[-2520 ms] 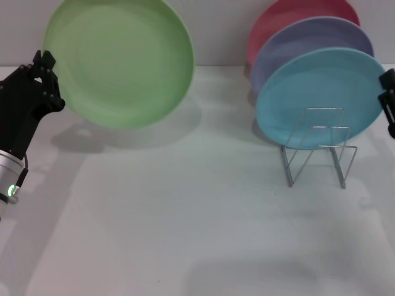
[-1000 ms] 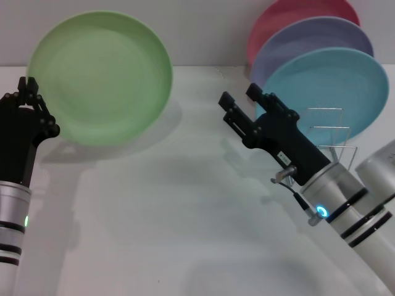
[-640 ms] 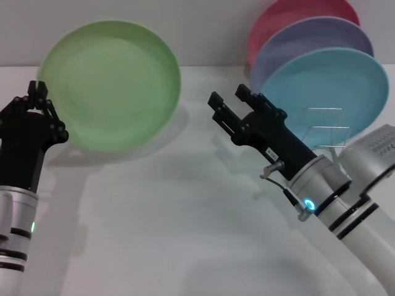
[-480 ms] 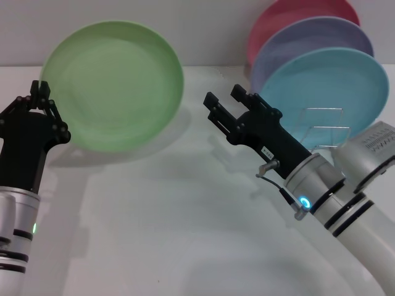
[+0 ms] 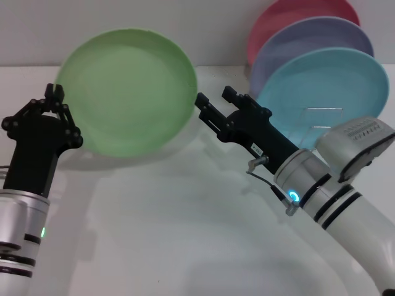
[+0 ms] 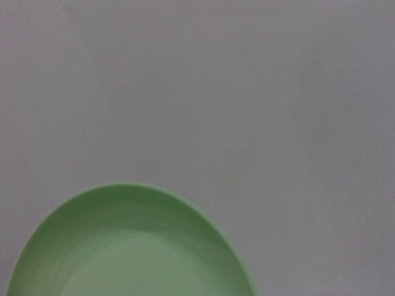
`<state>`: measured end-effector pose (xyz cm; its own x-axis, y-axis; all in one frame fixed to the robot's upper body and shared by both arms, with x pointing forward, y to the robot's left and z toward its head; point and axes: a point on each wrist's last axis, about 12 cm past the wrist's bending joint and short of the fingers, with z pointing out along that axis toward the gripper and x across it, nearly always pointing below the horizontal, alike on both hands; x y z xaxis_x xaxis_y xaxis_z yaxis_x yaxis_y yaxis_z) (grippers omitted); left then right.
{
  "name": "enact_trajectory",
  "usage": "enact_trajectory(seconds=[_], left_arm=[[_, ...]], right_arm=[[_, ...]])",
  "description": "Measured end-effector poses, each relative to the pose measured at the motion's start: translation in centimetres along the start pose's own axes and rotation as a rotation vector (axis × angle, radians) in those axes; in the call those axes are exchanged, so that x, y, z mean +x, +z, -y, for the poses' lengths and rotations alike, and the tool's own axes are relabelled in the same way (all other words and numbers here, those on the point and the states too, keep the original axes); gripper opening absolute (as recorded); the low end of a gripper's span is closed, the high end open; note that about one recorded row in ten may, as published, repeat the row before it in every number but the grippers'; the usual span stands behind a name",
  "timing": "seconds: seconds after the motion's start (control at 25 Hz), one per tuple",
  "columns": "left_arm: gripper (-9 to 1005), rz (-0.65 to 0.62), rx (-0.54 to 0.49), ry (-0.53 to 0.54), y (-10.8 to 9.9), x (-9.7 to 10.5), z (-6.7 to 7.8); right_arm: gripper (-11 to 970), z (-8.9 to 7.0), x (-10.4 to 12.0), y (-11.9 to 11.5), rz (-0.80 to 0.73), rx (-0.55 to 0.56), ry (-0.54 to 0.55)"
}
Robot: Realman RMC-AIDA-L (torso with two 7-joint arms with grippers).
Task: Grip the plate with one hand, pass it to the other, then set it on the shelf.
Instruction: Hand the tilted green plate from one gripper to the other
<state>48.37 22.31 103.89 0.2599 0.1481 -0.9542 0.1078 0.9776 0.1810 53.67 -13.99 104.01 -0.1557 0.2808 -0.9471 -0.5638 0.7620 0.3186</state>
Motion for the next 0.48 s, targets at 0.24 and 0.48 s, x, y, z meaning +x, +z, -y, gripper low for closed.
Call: enact_trajectory(seconds=[0.24,0.48], left_arm=[[33,0.000,0.016,0.010,0.22,-0.02,0.24],[33,0.004,0.018,0.009,0.44,-0.08,0.29]], right_arm=[[689,0.09,0.04,0.35,-0.017,0.013,0.005],[689,0.09,0.05,0.35,-0.017,0.013,0.006]])
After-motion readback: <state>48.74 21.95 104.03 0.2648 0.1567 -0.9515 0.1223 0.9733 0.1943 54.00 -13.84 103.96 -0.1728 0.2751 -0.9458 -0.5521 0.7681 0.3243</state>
